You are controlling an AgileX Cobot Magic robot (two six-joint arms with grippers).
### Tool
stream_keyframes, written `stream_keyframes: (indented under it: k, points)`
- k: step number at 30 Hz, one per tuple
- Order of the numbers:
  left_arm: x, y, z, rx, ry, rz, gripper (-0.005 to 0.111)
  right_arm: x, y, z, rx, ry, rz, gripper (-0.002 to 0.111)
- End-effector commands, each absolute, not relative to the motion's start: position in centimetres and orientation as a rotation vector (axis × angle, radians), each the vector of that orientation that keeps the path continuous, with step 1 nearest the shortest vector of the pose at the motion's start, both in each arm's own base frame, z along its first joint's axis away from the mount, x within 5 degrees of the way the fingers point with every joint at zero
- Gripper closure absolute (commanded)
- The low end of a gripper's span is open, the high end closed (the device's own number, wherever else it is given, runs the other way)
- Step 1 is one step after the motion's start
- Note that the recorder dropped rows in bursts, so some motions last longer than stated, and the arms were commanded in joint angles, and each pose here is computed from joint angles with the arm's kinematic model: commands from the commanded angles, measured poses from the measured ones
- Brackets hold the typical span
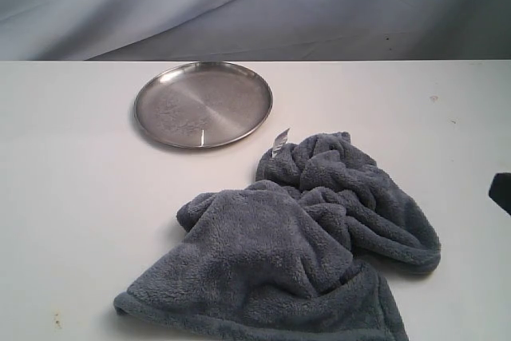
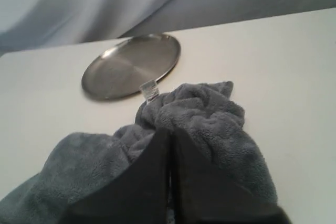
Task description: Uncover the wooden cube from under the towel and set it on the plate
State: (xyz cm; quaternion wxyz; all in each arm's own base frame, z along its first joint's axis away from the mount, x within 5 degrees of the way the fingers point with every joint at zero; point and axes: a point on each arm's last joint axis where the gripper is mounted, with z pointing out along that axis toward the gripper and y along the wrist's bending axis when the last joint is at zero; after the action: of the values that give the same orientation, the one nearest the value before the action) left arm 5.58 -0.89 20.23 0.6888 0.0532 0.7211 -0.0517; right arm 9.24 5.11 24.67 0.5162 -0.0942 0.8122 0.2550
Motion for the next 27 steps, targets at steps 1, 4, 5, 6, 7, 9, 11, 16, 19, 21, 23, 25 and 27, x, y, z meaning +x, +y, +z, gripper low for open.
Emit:
stream_keyframes:
  k: [1, 4, 5, 6, 7, 9, 11, 16, 19, 21, 23, 25, 27]
  points:
    - [5.6, -0.9, 20.1, 0.120, 1.612, -0.123, 0.107, 11.7, 6.1, 26.1, -0.317, 2.013, 0.630, 0.108]
    - [5.6, -0.9, 20.1, 0.120, 1.612, -0.123, 0.107, 14.5, 7.0, 27.6, -0.336, 2.065, 0.658, 0.108]
    - [5.6, -0.9, 20.1, 0.120, 1.612, -0.123, 0.107, 15.2, 7.2, 27.8, -0.344, 2.080, 0.665, 0.108]
    - [5.6, -0.9, 20.1, 0.120, 1.612, -0.123, 0.107, 16.3, 7.6, 28.0, -0.360, 2.110, 0.680, 0.108]
    - [5.6, -0.9, 20.1, 0.120, 1.612, -0.123, 0.107, 16.8, 7.7, 28.0, -0.368, 2.126, 0.687, 0.108]
    - [5.6, -0.9, 20.1, 0.120, 1.612, -0.123, 0.107, 18.4, 8.2, 28.1, -0.390, 2.162, 0.694, 0.108]
    - [5.6, -0.9, 20.1, 0.120, 1.612, -0.123, 0.107, 19.9, 8.9, 28.0, -0.426, 2.207, 0.708, 0.108]
    - [5.6, -0.9, 20.1, 0.120, 1.612, -0.123, 0.107, 21.5, 13.1, 27.9, -0.593, 2.294, 0.619, 0.108]
    - [5.6, -0.9, 20.1, 0.120, 1.612, -0.123, 0.107, 22.5, 15.9, 27.3, -0.663, 2.343, 0.568, 0.108]
    - [5.6, -0.9, 20.1, 0.120, 1.612, -0.123, 0.107, 22.9, 17.3, 27.0, -0.695, 2.360, 0.548, 0.108]
    - [5.6, -0.9, 20.1, 0.120, 1.612, -0.123, 0.107, 23.5, 18.6, 26.4, -0.713, 2.388, 0.530, 0.108]
    - [5.6, -0.9, 20.1, 0.120, 1.612, -0.123, 0.107, 24.1, 19.9, 25.8, -0.733, 2.415, 0.505, 0.108]
    - [5.6, -0.9, 20.1, 0.120, 1.612, -0.123, 0.107, 24.7, 21.0, 25.2, -0.744, 2.452, 0.480, 0.108]
